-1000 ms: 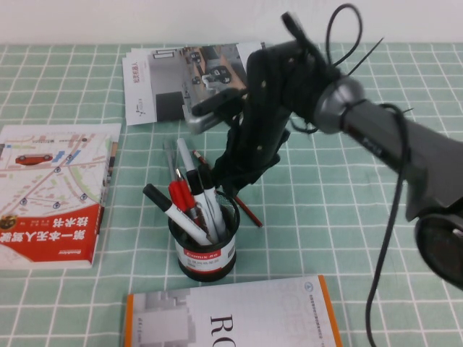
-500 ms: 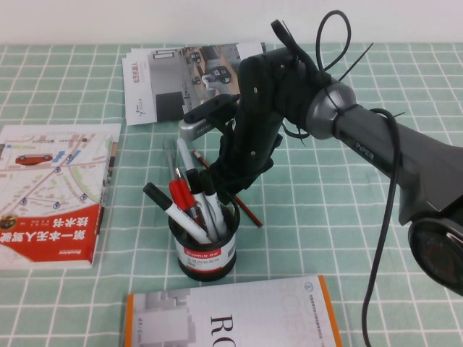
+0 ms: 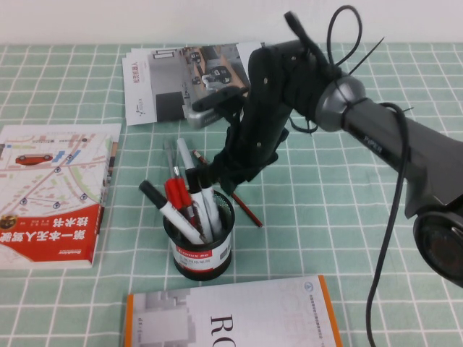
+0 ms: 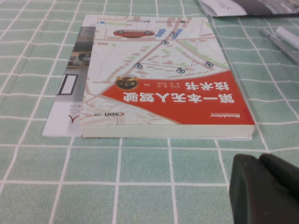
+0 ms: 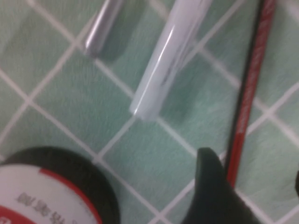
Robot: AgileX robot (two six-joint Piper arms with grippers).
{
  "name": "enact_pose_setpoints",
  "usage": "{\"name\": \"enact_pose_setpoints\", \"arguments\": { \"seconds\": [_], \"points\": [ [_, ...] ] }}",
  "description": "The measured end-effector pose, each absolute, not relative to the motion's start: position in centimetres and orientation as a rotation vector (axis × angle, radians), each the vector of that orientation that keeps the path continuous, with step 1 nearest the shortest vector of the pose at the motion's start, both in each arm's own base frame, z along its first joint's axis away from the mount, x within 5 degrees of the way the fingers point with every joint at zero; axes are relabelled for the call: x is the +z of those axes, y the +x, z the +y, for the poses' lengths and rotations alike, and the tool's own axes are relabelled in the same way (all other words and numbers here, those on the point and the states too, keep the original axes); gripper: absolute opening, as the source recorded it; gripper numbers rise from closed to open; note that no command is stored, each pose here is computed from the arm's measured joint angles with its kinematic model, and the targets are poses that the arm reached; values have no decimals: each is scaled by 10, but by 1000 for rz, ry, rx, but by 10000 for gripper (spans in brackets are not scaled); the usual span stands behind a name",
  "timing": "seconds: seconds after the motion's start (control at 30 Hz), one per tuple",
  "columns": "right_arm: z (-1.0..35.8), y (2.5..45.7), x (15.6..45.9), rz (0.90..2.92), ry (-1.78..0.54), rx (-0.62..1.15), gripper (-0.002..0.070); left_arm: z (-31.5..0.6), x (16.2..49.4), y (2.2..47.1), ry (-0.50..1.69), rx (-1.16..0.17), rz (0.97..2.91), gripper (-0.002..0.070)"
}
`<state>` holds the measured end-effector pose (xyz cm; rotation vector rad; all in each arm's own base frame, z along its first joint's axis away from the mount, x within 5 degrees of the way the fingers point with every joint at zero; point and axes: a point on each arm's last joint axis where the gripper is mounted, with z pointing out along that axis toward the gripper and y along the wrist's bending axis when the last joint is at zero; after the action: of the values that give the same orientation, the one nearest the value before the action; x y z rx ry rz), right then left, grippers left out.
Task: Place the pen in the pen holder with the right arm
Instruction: Pick up the pen on the table
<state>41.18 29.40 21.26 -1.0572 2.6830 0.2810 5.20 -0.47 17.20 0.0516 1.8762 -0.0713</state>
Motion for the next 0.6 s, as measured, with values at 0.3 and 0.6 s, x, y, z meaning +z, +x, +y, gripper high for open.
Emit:
{"name": "enact_pose_setpoints", "arguments": {
  "seconds": [0.3,0.6],
  "points": [
    [289,418,220,2666,-1019,293,335,-5,172,52,52,-71,1876,-4],
    [287,425,196,2711,-1023,259,335,-5,172,52,52,-71,1876,-4]
  ]
}}
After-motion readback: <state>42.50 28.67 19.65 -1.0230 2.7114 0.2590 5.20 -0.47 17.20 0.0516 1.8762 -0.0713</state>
